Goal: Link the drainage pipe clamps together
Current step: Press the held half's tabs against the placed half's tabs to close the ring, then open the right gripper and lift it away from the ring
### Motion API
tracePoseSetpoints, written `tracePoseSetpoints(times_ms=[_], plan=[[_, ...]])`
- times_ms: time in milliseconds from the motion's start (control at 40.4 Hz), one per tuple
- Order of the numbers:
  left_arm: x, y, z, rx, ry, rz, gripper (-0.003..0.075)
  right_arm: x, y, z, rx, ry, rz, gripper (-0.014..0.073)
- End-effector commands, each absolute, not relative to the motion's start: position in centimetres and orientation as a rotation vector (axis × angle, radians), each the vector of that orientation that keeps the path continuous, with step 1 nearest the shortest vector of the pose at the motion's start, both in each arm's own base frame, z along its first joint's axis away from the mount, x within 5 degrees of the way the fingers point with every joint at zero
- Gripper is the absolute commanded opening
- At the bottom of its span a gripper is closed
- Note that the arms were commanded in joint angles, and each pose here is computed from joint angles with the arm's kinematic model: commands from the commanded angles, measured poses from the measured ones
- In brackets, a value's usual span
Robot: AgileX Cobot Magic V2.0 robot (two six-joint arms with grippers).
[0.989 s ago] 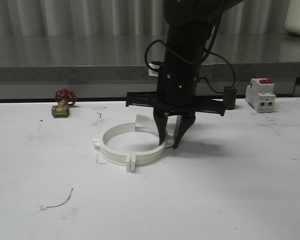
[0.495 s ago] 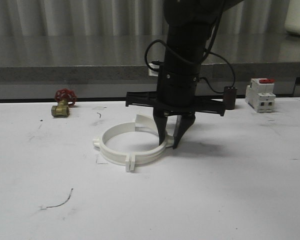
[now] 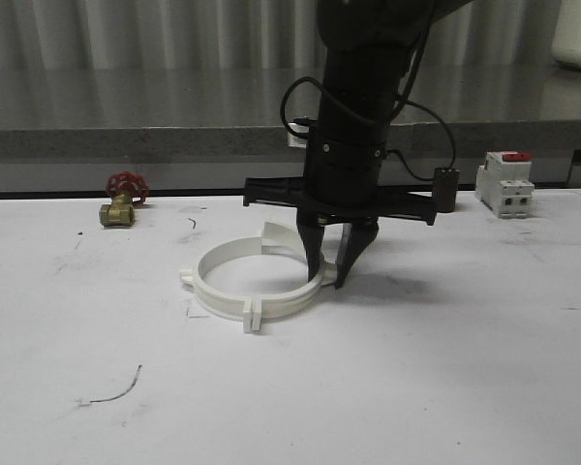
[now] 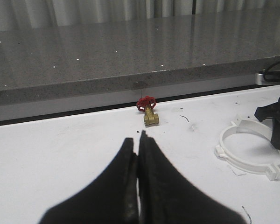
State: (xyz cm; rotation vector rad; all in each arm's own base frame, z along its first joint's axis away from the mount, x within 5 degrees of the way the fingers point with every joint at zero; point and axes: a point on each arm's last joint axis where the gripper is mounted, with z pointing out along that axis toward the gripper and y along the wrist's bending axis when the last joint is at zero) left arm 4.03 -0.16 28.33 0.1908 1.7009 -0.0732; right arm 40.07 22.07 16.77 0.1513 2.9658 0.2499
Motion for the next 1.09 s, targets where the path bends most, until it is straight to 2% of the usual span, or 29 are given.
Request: tracePoseSetpoints(times_ms=[0,148,297,371,569,742,890,989,1063], plan=[[4.0,-0.3,29.8,0.2,1.613,-0.088,-0.002,40.2,22.0,20.1,0.152,2.881,0.316,0.0171],[4.0,-0.3,29.8,0.2,1.613,-0.088,-0.002,40.4,22.0,20.1,0.152,2.865,0.327,0.0256],[4.0,-0.3,29.8,0.2,1.613,-0.088,-0.002,40.4,22.1,20.2,0.152,2.857,0.332,0.0403],[4.0,-0.3,29.8,0.2,1.613,-0.088,-0.002,40.5,22.1,20.2,0.15,2.854,0.331,0.044],[4.0,-0.3,29.8,0.2,1.613,-0.088,-0.002,40.5,22.0,21.0,0.144,2.824,0.34,0.0442],[4.0,-0.3,29.8,0.2,1.613,-0.088,-0.002,40.0,21.6,23.7,0.14,2.769,0.375,0.0442],[4.0,-0.3,29.8,0.2,1.613,-0.088,-0.002,39.2,21.2,25.7,0.115,2.751,0.384,0.0376],[4.0,-0.3,29.8,0.2,1.613,-0.088,-0.002,38.7,21.0,26.4,0.082,2.764,0.37,0.0255],[4.0,-0.3,29.8,0.2,1.613,-0.088,-0.002,38.4,20.8,27.3,0.079,2.751,0.378,0.0129]])
